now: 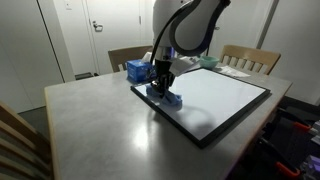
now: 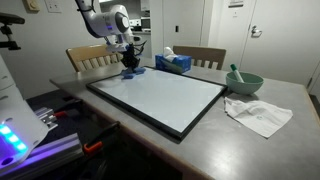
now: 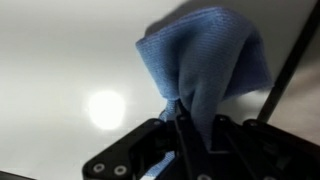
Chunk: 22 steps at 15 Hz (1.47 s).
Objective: Wipe the whiteboard with the blue towel
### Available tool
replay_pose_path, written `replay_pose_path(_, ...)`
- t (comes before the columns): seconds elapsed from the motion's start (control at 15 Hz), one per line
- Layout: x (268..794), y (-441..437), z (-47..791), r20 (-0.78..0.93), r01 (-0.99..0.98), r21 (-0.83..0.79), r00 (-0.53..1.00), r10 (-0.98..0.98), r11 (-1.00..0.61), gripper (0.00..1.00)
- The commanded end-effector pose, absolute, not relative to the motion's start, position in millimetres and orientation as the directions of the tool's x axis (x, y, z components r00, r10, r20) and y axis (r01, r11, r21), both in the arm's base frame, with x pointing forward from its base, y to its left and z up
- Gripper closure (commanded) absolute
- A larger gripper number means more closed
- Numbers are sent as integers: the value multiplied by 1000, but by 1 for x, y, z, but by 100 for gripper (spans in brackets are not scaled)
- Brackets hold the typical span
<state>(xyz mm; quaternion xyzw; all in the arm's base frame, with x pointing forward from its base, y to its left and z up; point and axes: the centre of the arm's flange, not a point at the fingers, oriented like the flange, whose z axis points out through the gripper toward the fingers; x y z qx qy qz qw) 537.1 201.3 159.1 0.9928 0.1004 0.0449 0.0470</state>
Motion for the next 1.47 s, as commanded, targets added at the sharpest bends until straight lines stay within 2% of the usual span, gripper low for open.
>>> replay_pose_path(0.0, 525, 173, 129, 34, 187, 131, 981, 193, -974, 96)
replay_pose_path(0.13, 529, 156, 129, 18, 134, 136, 990, 137, -982, 96)
replay_pose_path(0.2, 540, 186, 159, 76, 163, 115, 982, 172, -980, 96)
replay_pose_path(0.27, 542, 183, 160, 80, 157, 116, 983, 167, -981, 84)
replay_pose_path(0.47, 542, 185, 160, 81, 160, 116, 982, 170, -980, 84)
replay_pose_path(0.53, 542, 185, 160, 81, 161, 115, 982, 171, -980, 96)
replay_pose_path(1.4, 540, 135, 141, 21, 62, 96, 998, 64, -994, 96)
